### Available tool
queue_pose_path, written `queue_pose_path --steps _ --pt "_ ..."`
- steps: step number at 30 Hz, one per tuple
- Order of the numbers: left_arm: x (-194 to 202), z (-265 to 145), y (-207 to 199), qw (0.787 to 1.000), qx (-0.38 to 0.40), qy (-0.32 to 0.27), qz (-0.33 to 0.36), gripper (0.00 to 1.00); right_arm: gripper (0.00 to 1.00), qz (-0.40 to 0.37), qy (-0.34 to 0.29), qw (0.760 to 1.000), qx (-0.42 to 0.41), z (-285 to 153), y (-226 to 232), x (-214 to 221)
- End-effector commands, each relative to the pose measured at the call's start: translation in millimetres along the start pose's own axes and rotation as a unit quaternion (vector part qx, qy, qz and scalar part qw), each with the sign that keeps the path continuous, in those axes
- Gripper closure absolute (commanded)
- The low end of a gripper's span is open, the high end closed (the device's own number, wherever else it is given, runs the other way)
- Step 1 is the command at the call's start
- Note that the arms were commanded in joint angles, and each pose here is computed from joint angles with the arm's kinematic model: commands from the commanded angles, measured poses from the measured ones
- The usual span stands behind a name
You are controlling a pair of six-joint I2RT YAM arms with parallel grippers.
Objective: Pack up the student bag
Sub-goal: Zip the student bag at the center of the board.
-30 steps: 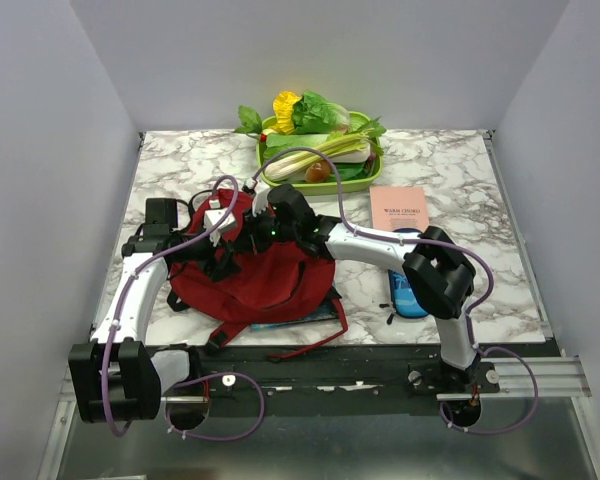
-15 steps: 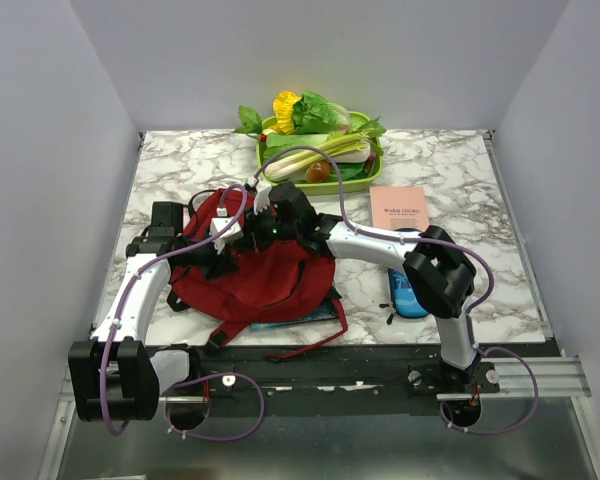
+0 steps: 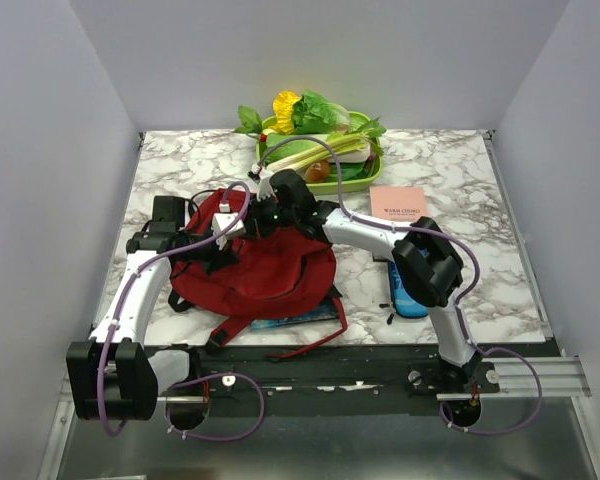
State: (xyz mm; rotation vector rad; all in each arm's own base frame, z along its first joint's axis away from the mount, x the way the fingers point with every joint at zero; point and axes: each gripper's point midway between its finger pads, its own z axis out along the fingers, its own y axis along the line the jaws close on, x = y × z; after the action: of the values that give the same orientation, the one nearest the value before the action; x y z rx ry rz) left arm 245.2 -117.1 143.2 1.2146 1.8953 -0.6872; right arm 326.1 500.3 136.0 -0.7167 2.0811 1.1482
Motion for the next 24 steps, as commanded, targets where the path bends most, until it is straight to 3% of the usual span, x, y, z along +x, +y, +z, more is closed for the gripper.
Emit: queue_pose_path --steps 1,13,24 --pt "-9.0 -3.5 -11.2 1.0 0.025 -0.003 0.005 0.89 0.99 -0.009 -0.02 0.999 0.048 3.8 -39.3 -22.0" --pt "-17.3 -7.6 -21.0 0.999 0.036 -0.002 0.033 0.95 0.99 -0.026 -0.025 0.99 0.136 0.7 -89.0 -36.4" --pt "-16.9 -16.3 -40.0 0.996 0.065 0.007 0.062 0.98 0.94 -0.047 -0.061 0.944 0.321 -27.2 -176.1 -72.8"
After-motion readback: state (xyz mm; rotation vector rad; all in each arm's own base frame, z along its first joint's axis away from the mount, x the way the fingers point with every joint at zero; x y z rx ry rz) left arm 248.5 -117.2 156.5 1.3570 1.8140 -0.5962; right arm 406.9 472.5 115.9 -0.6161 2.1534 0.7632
